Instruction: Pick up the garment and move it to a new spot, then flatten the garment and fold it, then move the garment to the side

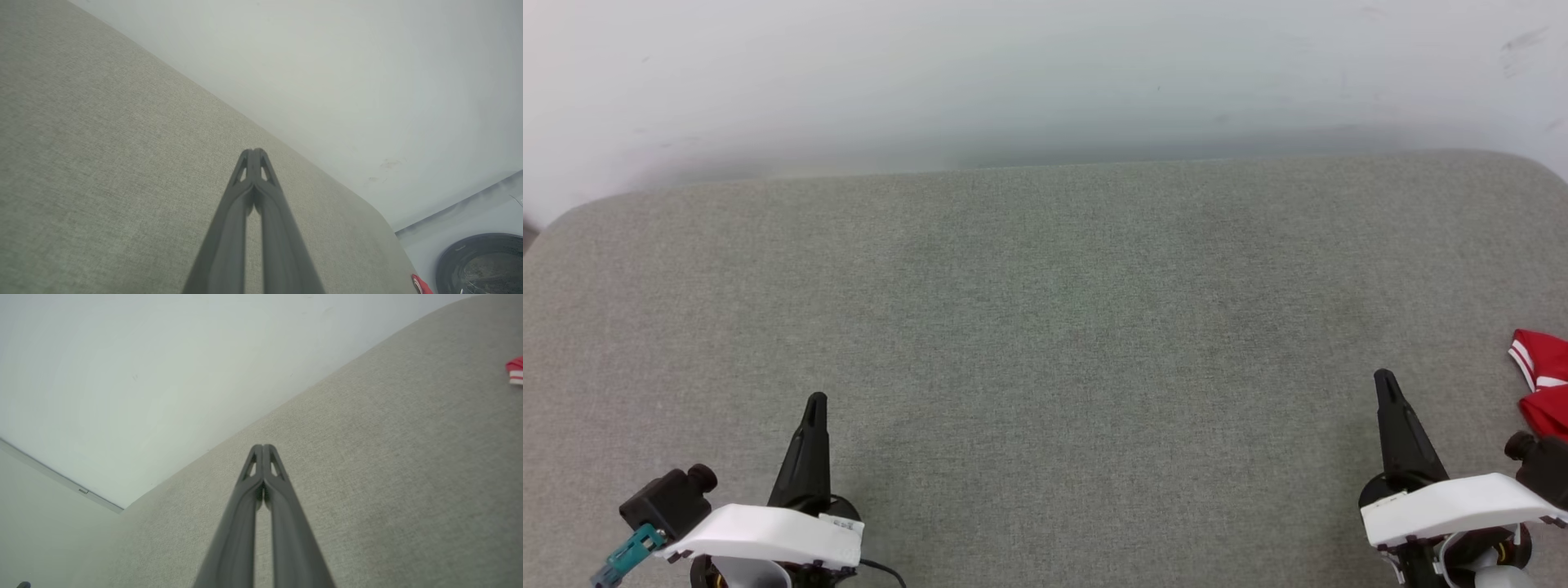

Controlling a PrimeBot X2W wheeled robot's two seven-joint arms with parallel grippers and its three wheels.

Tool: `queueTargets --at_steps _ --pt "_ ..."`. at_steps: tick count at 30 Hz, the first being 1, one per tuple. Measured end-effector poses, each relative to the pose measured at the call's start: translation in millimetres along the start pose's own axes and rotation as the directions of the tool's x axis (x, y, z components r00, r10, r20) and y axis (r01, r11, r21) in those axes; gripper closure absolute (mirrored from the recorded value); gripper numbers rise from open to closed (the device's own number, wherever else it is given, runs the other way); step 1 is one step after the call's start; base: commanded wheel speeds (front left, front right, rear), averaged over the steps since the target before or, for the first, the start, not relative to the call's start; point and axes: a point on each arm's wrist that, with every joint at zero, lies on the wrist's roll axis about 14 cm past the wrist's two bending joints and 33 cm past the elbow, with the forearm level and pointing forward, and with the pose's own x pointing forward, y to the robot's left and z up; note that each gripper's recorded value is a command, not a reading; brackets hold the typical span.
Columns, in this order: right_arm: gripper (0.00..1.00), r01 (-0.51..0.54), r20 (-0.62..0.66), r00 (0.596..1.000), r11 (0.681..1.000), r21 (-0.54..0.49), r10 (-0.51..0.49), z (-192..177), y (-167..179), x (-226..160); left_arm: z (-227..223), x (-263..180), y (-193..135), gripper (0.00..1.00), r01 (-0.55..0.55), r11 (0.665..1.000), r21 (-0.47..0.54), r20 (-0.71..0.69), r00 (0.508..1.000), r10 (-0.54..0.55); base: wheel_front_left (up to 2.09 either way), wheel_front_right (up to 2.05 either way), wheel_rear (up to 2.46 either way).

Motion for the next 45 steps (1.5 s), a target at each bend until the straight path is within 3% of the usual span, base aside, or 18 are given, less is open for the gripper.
queueTargets --at_steps 21,45 --pt "1.00 0.032 -0.018 0.999 0.961 0.275 -0.028 -0.2 -5.6 -0.9 3.5 2.5 6.8 1.00 -0.036 0.967 -0.253 -0.016 0.999 0.033 0.00 0.00 0.00" --pt "1.00 0.030 -0.020 1.000 0.858 0.512 -0.022 4.2 -4.0 1.2 5.8 3.7 9.4 1.00 -0.052 0.878 -0.476 -0.032 0.999 0.042 0.00 0.00 0.00"
